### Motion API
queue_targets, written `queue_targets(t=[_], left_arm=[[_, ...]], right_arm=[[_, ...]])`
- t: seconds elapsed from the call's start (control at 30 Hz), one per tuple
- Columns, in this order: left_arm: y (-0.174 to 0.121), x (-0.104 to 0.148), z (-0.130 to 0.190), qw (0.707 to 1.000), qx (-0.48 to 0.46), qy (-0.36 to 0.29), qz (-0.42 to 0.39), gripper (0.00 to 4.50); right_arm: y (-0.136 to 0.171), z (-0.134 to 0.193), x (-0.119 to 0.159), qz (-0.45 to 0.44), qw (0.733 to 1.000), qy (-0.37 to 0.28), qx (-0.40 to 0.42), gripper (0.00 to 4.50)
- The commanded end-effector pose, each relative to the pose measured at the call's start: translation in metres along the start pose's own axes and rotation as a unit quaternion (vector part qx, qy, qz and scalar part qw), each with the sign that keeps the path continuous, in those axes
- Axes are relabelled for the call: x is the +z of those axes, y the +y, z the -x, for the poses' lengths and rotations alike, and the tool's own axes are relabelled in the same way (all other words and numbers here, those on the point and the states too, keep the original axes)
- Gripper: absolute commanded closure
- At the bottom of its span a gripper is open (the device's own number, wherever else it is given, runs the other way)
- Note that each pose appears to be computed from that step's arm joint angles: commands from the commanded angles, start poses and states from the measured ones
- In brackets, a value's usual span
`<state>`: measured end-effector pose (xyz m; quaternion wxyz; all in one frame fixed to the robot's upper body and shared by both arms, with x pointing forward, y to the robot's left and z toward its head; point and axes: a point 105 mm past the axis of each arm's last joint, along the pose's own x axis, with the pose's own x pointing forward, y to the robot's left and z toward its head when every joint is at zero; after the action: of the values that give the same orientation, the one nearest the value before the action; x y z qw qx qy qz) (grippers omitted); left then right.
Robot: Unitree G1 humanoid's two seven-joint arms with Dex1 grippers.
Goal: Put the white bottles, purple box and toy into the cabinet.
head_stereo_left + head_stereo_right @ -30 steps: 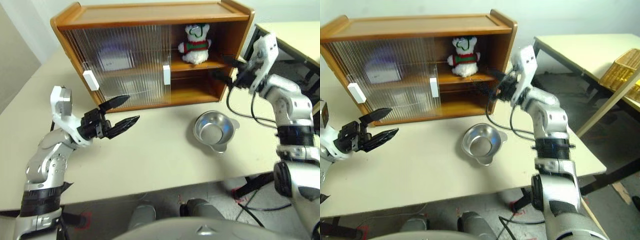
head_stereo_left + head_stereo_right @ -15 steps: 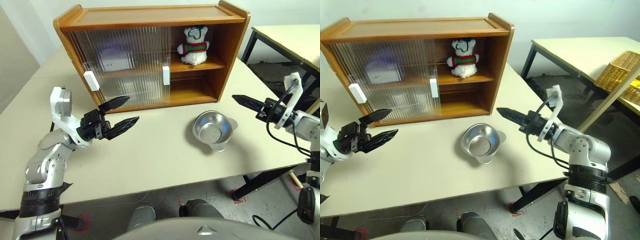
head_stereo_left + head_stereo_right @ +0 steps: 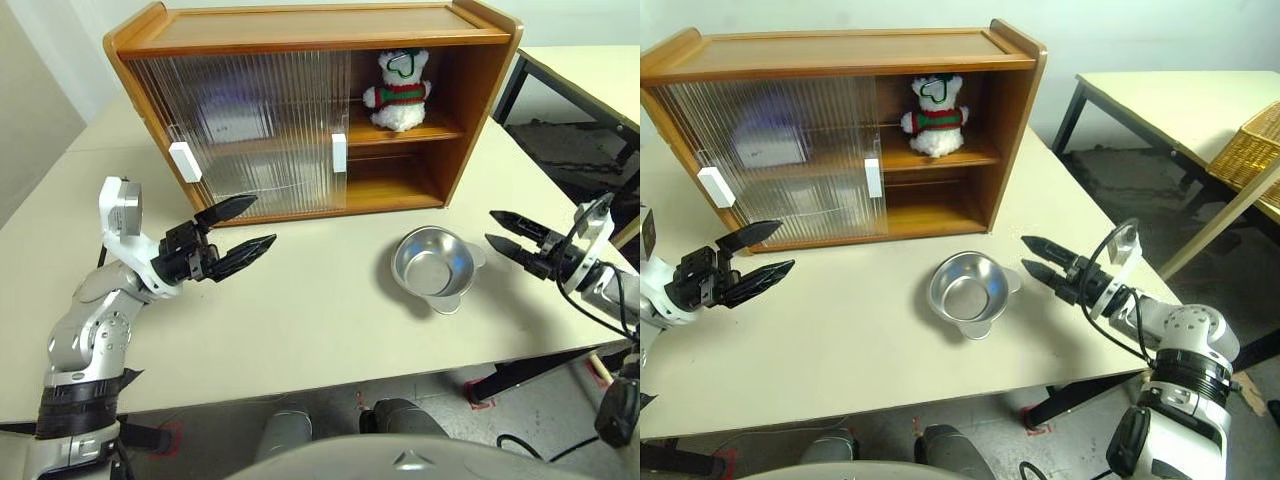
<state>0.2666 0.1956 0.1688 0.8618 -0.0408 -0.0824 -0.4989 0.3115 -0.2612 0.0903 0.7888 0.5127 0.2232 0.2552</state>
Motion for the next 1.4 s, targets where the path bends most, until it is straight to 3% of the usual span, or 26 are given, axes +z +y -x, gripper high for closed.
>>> queue_targets(t=[0.03,0.43,1.07,1.17,1.4], left_arm=[[-0.002,0.004,0.002,1.0,-0.001,-0.001,-0.005,0.0],[-0.002,0.005,0.0,1.0,-0.005,0.002,-0.008,0.0],[-0.001,0.007,0.001,1.0,-0.004,0.006,-0.012,0.0],[-0.001,0.007,0.0,1.0,-0.004,0.006,-0.012,0.0],[0.0,0.008,-0.001,1.0,-0.005,0.005,-0.014,0.0]], right_arm=[[-0.01,0.007,-0.004,-0.027,1.0,0.0,-0.016,0.03],[-0.023,0.007,-0.037,-0.079,0.995,0.053,-0.03,0.03],[-0.025,-0.012,-0.033,-0.075,0.996,0.039,-0.02,0.03],[-0.026,-0.013,-0.03,-0.08,0.996,0.032,-0.02,0.67],[-0.027,-0.013,-0.028,-0.07,0.997,0.032,-0.024,3.22]])
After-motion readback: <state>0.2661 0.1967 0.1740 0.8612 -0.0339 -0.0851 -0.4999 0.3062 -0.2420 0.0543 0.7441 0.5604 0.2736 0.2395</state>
